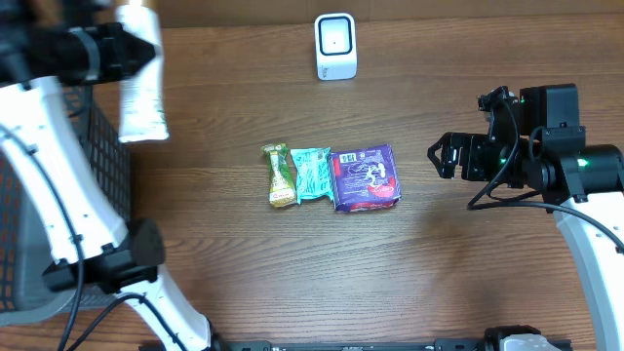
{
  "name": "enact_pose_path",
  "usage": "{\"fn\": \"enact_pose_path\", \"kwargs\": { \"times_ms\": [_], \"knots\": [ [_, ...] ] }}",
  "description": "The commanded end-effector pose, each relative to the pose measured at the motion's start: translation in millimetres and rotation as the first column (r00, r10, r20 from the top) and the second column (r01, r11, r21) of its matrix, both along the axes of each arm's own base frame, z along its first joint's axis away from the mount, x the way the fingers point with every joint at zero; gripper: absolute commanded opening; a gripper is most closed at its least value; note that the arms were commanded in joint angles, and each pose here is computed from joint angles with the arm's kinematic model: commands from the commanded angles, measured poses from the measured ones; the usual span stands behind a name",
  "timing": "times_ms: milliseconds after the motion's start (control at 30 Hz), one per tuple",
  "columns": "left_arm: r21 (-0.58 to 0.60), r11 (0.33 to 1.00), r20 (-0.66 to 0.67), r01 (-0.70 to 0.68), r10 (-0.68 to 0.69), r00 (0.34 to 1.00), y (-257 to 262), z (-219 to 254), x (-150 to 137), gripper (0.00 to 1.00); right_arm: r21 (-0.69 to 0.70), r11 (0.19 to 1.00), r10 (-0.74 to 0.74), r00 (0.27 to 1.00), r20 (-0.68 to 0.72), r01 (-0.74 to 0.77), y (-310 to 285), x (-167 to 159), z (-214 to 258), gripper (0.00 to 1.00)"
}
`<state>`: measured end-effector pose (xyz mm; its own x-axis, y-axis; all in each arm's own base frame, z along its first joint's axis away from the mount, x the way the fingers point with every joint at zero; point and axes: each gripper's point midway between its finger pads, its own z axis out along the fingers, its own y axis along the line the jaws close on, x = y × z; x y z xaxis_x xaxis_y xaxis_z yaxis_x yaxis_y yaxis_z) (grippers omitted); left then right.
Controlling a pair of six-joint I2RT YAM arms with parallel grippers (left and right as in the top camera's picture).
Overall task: Scan the item barcode
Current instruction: 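Carry the white bottle out and set it left of the green-yellow packet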
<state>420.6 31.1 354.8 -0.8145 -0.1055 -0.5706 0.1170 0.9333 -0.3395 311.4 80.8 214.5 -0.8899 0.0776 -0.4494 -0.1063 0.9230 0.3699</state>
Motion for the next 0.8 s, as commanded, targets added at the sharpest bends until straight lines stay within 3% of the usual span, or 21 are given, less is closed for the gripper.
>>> {"fn": "enact_pose_path", "kwargs": {
  "times_ms": [0, 300, 767],
  "knots": [
    [0.138, 0.990, -0.085, 0.019, -0.007, 0.996, -10, -24, -3, 0.04, -0.005, 1.000, 0.008, 1.000, 0.014, -0.008, 1, 2, 3, 1.00],
    [0.226, 0.973, -0.417, 0.046, 0.054, 0.907, -41, -136, -11, 0.04, -0.005, 1.000, 0.008, 1.000, 0.014, -0.008, 1, 2, 3, 1.00],
    [0.190, 0.979, -0.533, 0.067, 0.046, 0.845, -68, -297, -22, 0.04, -0.005, 1.000, 0.007, 1.000, 0.014, -0.007, 1, 2, 3, 1.00]
  ]
}}
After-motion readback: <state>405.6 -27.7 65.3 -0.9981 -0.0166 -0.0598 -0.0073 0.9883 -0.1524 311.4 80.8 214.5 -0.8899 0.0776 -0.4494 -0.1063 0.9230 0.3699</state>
